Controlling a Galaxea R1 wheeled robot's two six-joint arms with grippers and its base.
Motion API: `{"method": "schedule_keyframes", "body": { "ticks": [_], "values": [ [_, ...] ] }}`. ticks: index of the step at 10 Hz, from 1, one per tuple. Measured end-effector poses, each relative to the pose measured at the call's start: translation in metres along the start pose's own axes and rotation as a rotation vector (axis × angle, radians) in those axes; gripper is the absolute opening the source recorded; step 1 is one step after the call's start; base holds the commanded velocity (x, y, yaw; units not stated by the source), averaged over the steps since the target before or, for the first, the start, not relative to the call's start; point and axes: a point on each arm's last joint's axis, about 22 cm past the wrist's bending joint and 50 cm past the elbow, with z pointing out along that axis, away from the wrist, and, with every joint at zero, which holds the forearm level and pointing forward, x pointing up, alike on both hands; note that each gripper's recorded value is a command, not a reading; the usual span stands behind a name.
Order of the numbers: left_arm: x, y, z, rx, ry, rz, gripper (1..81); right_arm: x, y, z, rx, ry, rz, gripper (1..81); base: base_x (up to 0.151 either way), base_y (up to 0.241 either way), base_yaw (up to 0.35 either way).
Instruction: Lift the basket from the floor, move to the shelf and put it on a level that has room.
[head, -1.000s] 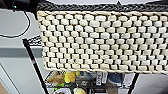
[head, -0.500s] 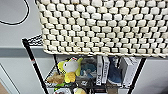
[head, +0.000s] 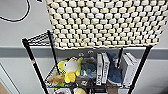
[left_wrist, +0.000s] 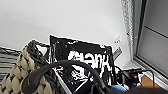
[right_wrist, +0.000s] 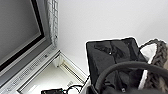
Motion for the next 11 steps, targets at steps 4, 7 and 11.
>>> {"method": "schedule_keyframes", "body": {
  "ticks": [4, 7, 11],
  "values": [
    [0.034, -0.025, 0.0, 0.051, 0.028, -0.048, 1.0, 0.026, 0.036, 0.022, -0.05, 0.009, 0.036, 1.0, 0.0, 0.0, 0.0],
    [0.057, -0.066, 0.005, 0.094, 0.048, -0.085, 1.0, 0.034, 0.063, 0.049, -0.085, -0.008, 0.053, 1.0, 0.0, 0.0, 0.0],
    [0.066, -0.119, 0.04, 0.148, 0.013, -0.125, 1.0, 0.057, 0.119, 0.062, -0.167, 0.015, 0.065, 1.0, 0.0, 0.0, 0.0]
  ]
}}
